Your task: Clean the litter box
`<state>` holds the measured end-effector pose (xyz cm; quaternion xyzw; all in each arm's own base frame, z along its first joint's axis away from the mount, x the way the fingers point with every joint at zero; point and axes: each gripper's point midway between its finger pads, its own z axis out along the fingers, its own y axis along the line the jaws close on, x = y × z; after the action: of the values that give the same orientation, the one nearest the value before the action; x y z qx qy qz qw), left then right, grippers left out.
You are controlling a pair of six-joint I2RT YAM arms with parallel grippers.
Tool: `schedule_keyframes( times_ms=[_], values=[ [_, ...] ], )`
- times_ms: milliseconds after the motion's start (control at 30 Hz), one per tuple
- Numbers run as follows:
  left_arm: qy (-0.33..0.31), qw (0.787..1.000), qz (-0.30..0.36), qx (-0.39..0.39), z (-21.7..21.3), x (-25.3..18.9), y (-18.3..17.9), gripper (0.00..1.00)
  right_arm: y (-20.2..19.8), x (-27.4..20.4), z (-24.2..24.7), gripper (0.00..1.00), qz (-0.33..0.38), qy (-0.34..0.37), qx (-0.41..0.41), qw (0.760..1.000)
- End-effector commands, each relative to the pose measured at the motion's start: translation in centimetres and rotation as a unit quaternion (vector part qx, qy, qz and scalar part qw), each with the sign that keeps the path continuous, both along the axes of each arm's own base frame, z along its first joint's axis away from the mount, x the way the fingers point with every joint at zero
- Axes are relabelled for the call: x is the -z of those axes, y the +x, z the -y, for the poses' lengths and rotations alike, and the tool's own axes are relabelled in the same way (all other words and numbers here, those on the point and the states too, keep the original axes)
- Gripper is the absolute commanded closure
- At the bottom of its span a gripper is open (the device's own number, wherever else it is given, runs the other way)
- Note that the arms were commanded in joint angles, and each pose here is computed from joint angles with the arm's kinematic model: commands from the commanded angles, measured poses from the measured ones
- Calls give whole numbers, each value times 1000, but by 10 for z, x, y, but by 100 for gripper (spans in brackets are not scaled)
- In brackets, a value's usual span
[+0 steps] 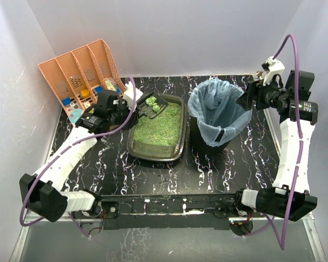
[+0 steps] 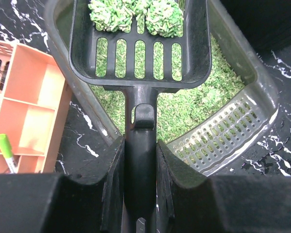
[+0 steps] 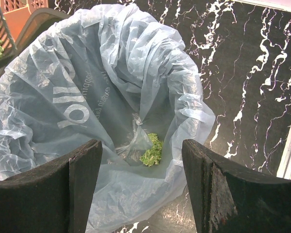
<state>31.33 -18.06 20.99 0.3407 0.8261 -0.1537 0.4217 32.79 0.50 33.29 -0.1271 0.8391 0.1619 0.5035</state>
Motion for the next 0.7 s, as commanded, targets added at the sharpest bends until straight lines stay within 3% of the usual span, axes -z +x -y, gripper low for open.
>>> schedule_keyframes(
  times_ms=[0,400,667],
  values=[
    [-12,1000,23,2,-2,-46,-5,100,2,-19,-1,27,39,-11,-14,999],
    [-28,998,52,17,14,-128,4,100,3,-20,-2,27,36,-5,-12,999],
    [-40,996,63,49,61,-161,6,100,3,-17,0,27,32,-7,-5,999]
  ],
)
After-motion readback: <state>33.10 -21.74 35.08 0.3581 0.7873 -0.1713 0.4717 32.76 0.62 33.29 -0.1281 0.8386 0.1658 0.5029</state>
